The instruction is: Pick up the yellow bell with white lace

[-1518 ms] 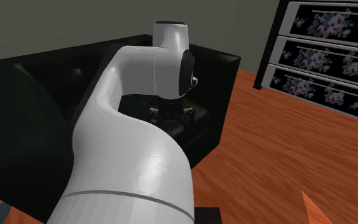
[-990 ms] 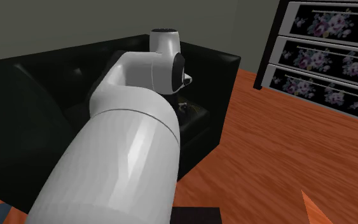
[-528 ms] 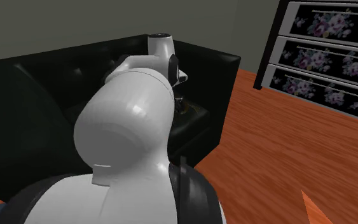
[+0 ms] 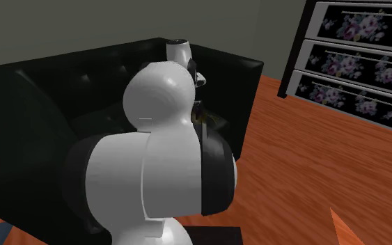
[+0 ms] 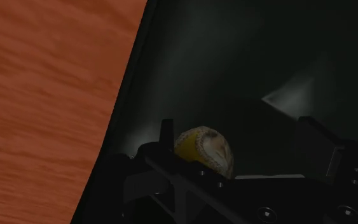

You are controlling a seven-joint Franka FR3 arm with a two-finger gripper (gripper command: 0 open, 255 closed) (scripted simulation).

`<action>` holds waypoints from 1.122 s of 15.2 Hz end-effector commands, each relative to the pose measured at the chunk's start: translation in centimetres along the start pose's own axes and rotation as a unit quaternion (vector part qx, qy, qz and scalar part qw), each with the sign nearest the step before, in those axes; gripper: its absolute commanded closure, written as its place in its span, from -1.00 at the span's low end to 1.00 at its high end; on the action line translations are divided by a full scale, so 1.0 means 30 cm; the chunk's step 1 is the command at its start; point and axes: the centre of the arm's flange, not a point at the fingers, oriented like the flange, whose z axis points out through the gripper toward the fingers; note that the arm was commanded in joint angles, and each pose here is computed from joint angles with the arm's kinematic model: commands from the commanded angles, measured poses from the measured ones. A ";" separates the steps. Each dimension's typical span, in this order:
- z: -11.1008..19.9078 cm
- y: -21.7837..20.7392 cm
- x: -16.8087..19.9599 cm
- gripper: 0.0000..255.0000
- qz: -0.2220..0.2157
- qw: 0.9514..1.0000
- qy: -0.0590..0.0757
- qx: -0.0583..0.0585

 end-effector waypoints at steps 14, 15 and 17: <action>0.233 -0.044 0.206 -1.00 0.061 0.998 0.019 -0.011; 0.233 -0.043 0.204 1.00 0.061 0.998 0.019 -0.011; 0.232 -0.044 0.204 1.00 0.061 0.998 0.019 -0.011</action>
